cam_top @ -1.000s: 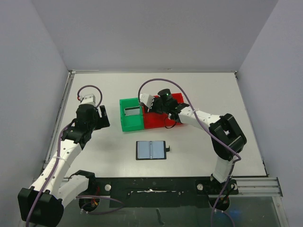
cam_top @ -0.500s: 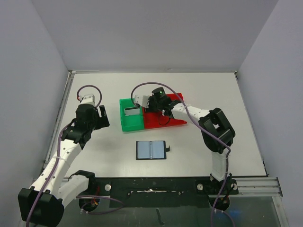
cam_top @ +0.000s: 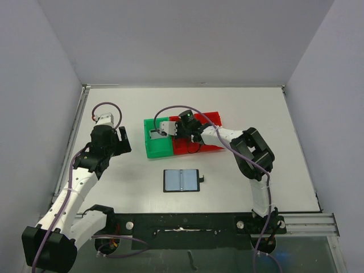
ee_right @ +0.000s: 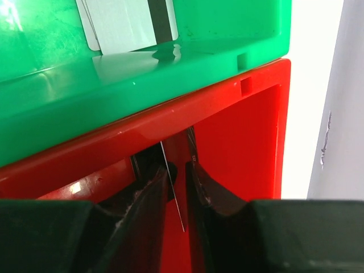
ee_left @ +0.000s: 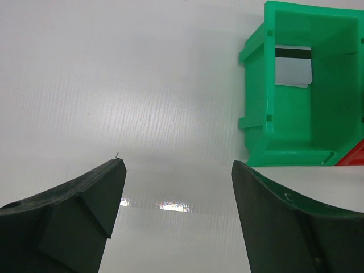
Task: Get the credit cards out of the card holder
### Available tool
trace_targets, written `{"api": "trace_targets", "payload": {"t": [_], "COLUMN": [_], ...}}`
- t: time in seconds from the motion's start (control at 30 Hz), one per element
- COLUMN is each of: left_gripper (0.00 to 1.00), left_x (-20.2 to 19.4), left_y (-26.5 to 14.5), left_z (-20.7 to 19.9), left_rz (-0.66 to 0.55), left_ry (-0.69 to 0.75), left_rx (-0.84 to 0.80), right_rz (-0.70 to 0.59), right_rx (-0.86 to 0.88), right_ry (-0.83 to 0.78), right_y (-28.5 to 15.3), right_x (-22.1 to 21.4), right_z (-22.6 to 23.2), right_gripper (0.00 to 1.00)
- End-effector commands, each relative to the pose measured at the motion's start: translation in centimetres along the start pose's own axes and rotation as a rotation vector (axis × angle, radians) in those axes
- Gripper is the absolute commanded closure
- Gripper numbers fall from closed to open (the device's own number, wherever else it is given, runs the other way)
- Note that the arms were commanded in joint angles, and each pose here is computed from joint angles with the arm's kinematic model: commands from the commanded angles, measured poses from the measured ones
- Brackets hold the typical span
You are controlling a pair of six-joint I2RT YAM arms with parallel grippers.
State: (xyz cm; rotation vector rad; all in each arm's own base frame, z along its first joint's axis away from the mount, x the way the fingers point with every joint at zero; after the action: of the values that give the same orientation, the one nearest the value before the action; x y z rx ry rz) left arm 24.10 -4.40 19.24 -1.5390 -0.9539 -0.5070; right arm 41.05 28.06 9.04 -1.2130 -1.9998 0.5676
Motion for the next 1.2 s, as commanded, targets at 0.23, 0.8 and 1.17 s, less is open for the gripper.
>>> {"api": "trace_targets", "payload": {"t": [0.23, 0.8, 1.17], "left_gripper": [0.24, 0.24, 0.24], "left_x": [1.4, 1.2, 1.3], "left_y": [0.0, 0.1, 0.1], "left_z": [-0.4, -0.4, -0.5], "left_rz": [-0.064, -0.054, -0.055], "left_ry": [-0.001, 0.003, 0.004], "left_rx": [-0.028, -0.032, -0.034], "right_rz": [-0.104, -0.166, -0.26], "right_rx": [-0.071, -0.069, -0.171], "right_ry": [0.084, 0.175, 0.346], "right_y": [-2.0, -3.4, -6.8], "right_x": [1.5, 1.8, 3.4], "right_z": [-3.0, -4.2, -6.3], "right_gripper": [0.63, 0.56, 0.53]}}
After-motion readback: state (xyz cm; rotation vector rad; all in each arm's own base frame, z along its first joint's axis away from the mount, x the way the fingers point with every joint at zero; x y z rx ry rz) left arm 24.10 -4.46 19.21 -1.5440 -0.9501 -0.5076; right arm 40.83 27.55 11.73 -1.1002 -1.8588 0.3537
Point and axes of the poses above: each gripper's point midway between its finger pads, its own y axis out along the fingers, its own z axis along the line the jaws close on, x = y × z, the point moved 6 cm from there along -y, back along the fingers, and after that the axes turned 4 degrees about -y, right-handed, at the moved point
